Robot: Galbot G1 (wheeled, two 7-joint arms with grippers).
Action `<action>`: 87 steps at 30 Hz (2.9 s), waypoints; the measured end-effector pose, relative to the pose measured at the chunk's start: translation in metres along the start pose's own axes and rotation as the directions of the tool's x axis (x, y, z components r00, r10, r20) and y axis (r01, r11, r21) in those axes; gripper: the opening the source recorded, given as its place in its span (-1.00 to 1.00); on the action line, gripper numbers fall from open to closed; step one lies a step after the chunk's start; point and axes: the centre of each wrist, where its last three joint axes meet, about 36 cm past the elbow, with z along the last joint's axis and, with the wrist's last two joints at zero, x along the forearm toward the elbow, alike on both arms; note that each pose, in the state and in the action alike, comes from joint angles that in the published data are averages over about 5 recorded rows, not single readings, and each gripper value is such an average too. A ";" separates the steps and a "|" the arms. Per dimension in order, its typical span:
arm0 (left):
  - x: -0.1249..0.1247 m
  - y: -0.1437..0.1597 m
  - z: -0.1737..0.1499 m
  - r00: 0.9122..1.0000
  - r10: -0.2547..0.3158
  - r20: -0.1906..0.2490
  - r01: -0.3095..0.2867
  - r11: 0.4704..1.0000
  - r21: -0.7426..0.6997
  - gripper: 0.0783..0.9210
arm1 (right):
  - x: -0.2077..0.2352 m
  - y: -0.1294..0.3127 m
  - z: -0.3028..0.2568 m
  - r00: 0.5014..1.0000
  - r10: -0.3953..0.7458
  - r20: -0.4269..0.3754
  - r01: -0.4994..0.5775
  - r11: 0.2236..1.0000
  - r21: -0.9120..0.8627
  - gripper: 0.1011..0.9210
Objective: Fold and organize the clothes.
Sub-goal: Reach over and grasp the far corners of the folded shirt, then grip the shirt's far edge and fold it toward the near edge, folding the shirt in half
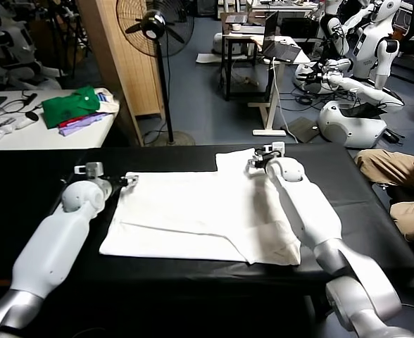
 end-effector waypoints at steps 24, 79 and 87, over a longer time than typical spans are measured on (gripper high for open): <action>0.005 0.001 -0.003 0.996 0.009 0.092 -0.010 1.000 0.017 -0.89 | 0.043 -0.016 0.014 0.971 -0.090 0.221 0.119 0.986 -0.119 -0.95; 0.204 -0.016 0.149 0.997 -0.053 0.056 0.064 0.978 -0.200 -0.88 | 0.266 -0.049 0.155 0.985 -0.168 -0.035 0.171 0.980 0.106 -0.59; 0.230 -0.027 0.146 0.996 -0.055 0.071 0.068 0.979 -0.194 -0.24 | 0.283 -0.068 0.140 0.994 -0.100 0.046 0.097 0.993 0.071 0.41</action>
